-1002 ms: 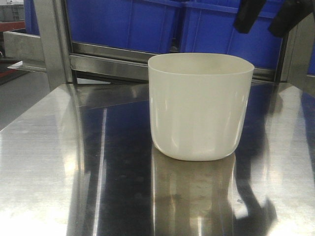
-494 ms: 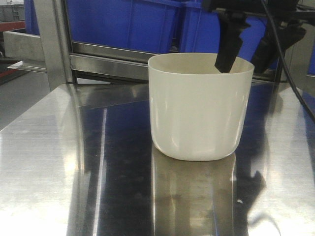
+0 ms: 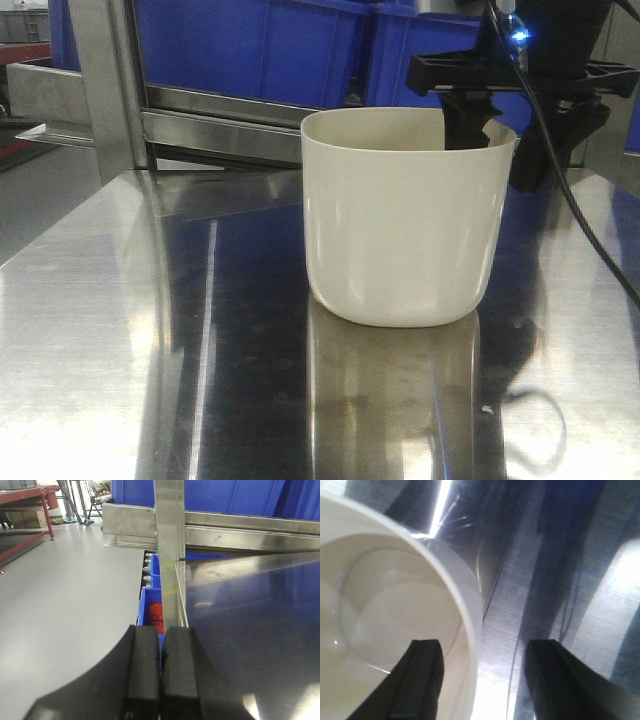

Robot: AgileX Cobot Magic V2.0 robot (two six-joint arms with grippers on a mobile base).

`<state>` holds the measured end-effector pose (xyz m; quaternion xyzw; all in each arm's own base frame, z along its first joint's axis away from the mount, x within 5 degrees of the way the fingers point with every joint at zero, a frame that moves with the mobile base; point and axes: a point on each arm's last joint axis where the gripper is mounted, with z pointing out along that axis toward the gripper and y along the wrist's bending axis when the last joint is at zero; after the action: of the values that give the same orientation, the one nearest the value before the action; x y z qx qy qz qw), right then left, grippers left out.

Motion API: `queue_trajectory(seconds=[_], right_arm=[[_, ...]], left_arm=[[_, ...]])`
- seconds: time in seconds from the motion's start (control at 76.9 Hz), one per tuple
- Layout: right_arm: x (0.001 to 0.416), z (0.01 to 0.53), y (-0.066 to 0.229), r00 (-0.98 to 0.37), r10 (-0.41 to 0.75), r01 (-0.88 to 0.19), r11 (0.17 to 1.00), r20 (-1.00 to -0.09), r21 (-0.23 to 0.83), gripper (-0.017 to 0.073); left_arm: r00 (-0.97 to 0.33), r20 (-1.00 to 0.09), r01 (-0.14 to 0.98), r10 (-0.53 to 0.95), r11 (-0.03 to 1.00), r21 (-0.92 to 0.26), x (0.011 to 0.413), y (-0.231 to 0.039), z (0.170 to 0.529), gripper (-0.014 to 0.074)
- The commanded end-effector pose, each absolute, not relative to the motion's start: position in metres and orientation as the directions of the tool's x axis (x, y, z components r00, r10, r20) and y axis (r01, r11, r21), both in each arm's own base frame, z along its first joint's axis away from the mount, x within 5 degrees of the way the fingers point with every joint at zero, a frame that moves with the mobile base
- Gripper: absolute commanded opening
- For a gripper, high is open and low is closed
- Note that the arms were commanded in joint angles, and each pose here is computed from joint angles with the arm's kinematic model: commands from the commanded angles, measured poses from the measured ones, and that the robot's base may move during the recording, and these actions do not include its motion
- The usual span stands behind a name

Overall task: Move white bin to right shelf second layer
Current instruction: 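Lower the right gripper over the rim of the white bin, then close the right gripper on the bin rim and lift it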

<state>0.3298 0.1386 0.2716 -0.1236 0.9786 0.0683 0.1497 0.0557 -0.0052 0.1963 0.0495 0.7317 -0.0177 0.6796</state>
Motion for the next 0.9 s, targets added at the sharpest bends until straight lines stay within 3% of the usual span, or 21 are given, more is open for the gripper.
queue_trajectory(seconds=[0.0, 0.494, 0.599, 0.742, 0.885], right_arm=[[0.331, 0.294, 0.139, -0.887, -0.223, -0.283, 0.954, -0.404, 0.095, 0.0477], [0.338, 0.277, 0.143, -0.902, -0.232, -0.282, 0.955, -0.364, 0.091, 0.0465], [0.338, 0.277, 0.143, -0.902, -0.233, -0.282, 0.955, -0.363, 0.091, 0.0346], [0.336, 0.282, 0.142, -0.897, -0.23, -0.284, 0.954, -0.376, 0.092, 0.004], [0.331, 0.304, 0.139, -0.858, -0.217, -0.292, 0.952, -0.465, 0.093, 0.0066]], left_arm=[[-0.009, -0.999, 0.098, 0.039, 0.994, 0.038, 0.056, -0.006, 0.192, 0.0085], [-0.009, -0.999, 0.098, 0.039, 0.994, 0.038, 0.056, -0.006, 0.192, 0.0085], [-0.009, -0.999, 0.098, 0.039, 0.994, 0.038, 0.056, -0.006, 0.192, 0.0085], [-0.009, -0.999, 0.098, 0.039, 0.994, 0.038, 0.056, -0.006, 0.192, 0.0085], [-0.009, -0.999, 0.098, 0.039, 0.994, 0.038, 0.056, -0.006, 0.192, 0.0085]])
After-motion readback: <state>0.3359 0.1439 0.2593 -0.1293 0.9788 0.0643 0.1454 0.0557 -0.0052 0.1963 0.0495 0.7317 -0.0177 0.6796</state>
